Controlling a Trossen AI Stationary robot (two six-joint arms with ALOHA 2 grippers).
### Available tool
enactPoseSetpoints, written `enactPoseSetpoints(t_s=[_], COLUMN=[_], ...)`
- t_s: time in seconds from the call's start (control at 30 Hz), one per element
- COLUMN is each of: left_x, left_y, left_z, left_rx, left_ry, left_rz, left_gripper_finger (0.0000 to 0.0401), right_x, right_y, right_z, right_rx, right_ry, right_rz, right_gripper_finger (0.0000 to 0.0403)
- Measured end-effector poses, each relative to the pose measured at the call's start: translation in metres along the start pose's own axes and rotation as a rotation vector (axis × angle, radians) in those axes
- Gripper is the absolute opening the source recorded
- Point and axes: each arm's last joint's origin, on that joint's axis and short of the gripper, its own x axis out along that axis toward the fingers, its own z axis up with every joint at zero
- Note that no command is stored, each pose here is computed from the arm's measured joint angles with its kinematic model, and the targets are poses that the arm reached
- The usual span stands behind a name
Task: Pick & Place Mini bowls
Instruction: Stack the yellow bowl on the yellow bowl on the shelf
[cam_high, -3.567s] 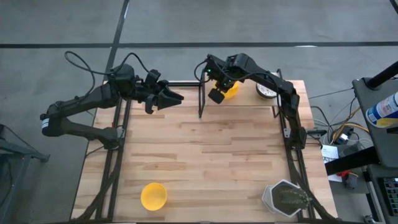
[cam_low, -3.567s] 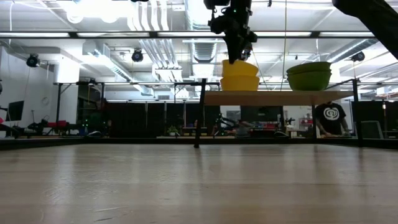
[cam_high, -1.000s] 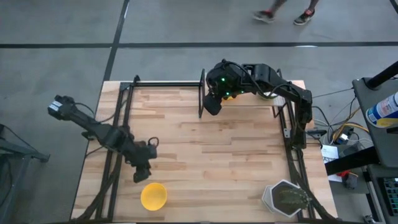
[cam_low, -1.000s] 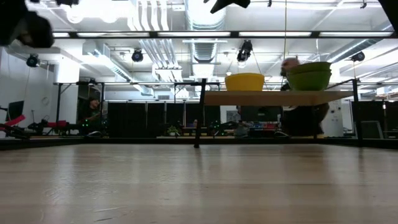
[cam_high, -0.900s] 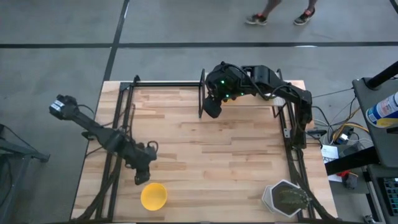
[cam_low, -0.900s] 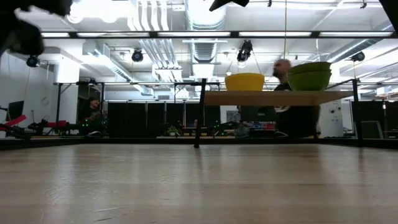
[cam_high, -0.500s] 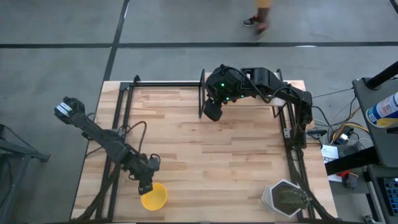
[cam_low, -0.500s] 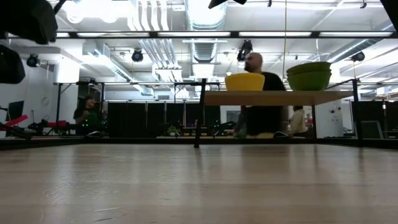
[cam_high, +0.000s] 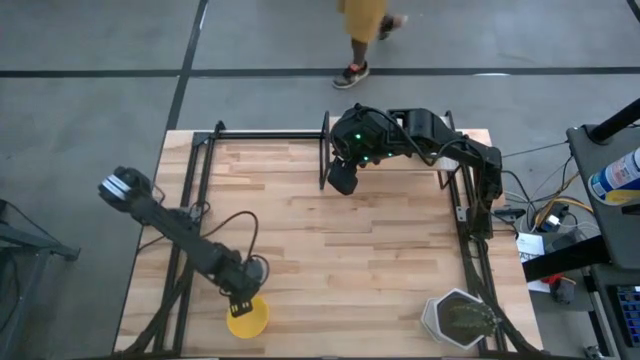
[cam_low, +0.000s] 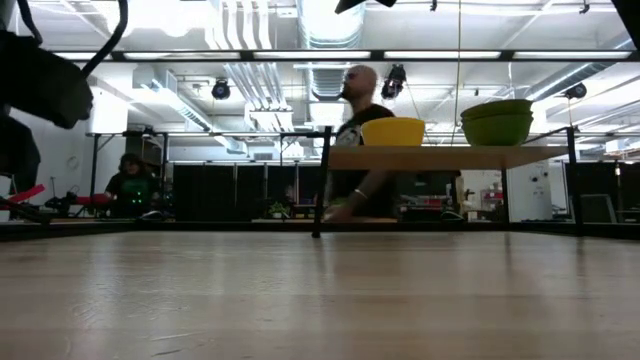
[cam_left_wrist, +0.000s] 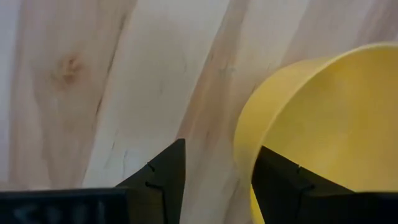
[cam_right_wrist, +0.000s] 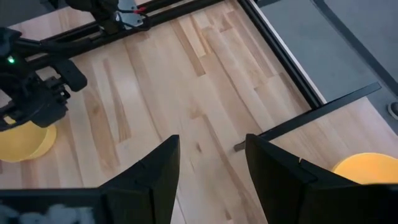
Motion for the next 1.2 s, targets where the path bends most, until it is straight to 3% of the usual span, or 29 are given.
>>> enactPoseSetpoints(t_s=[0.13, 0.37, 0.67, 0.77, 0.9, 1.0, 1.2], left_x=[0.007, 0.011, -0.017, -0.033, -0.056, -0.072, -0.112], left_y=[0.000, 0.003, 0.018, 0.028, 0.041, 0.048, 0.051], left_z=[0.001, 0.004, 0.026, 0.038, 0.054, 0.065, 0.088], left_rx=[0.019, 0.000, -0.104, -0.183, -0.346, -0.458, -0.518], left_ry=[0.025, 0.013, -0.101, -0.175, -0.329, -0.456, -0.776], left_rz=[0.012, 0.038, -0.020, -0.047, -0.061, -0.053, 0.039], left_gripper_finger=[0.0131, 0.0010, 0.0002, 0.0001, 0.0001, 0.0001, 0.0000], right_x=[0.000, 0.000, 0.000, 0.000, 0.002, 0.004, 0.019], right_y=[0.000, 0.001, 0.001, 0.001, 0.007, 0.013, 0.031], right_z=[0.000, 0.000, -0.004, -0.007, -0.009, -0.012, -0.017], right_rx=[0.000, 0.002, -0.030, 0.018, 0.100, 0.151, 0.197], right_ry=[0.000, 0.001, 0.042, 0.070, 0.117, 0.139, 0.139], right_rz=[0.000, 0.001, -0.003, 0.000, 0.094, 0.103, 0.050], right_gripper_finger=[0.0180, 0.0180, 0.0180, 0.0180, 0.0178, 0.0173, 0.0161])
